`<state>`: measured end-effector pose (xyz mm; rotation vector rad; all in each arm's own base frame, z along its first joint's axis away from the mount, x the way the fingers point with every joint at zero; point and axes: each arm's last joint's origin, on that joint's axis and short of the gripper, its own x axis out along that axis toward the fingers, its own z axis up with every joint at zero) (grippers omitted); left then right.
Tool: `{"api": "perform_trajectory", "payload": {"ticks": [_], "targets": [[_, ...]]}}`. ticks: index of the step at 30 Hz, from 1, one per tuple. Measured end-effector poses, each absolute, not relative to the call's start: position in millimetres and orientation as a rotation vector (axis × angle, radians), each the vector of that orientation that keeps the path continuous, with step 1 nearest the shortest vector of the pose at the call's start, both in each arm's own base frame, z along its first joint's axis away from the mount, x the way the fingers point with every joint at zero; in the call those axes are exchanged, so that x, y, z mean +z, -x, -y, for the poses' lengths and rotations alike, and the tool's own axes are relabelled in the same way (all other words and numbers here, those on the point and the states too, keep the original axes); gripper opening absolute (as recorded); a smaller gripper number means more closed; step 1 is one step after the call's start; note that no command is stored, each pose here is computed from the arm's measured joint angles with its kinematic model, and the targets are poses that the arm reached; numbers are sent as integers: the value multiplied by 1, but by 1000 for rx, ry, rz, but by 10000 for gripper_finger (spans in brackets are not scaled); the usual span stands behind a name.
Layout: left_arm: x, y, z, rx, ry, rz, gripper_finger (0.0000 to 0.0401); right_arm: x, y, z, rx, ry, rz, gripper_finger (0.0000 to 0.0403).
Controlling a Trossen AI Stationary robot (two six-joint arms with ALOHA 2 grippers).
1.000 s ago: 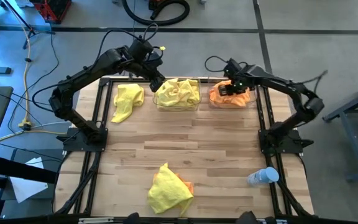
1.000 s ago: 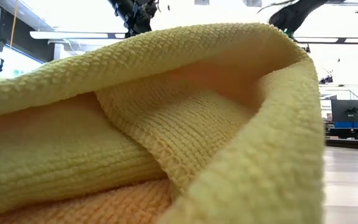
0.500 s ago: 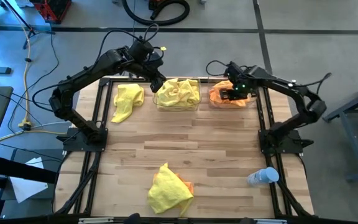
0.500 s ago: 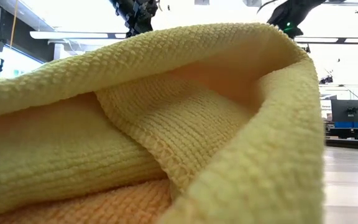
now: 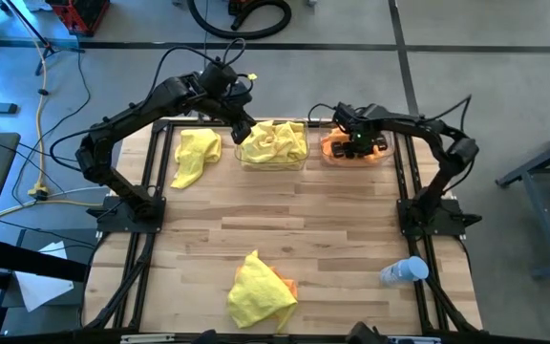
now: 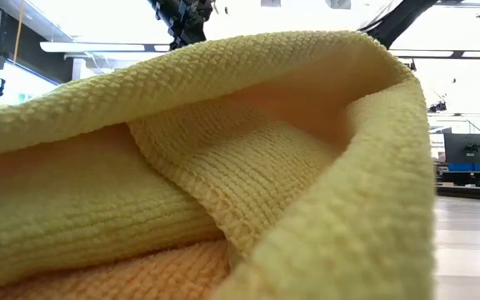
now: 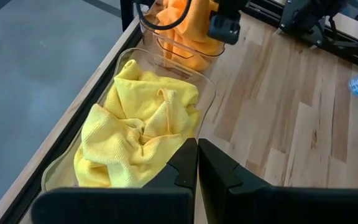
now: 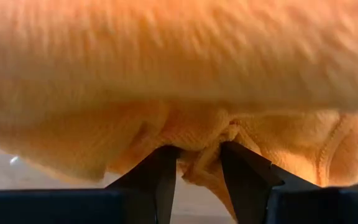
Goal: Sort microfiber towel by color & place in baskets
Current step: Put the orange microfiber cloth into the right transparent bin, then put the yellow microfiber cloth into the left transparent bin
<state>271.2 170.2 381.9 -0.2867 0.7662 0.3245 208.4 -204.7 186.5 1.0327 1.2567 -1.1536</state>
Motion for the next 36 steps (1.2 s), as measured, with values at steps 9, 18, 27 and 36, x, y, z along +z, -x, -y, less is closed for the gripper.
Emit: {"api": "perform_trajectory", "payload": {"ticks": [9,18,27,36], "targets": [[381,-271,-168,318,306,-783,1,193,-207,203,-1144,-1030,-1234,122],[378,-274,-156,281,301,-826,1,246,-189,186,-1120,-964,-1049,122],[378,-288,-128,275,283,-850,1,291,-174,149,-1008,-646,-964,122],[377,-297,-104,420,305,-854,1,267,-160,107,-659,-570,-763,121]]}}
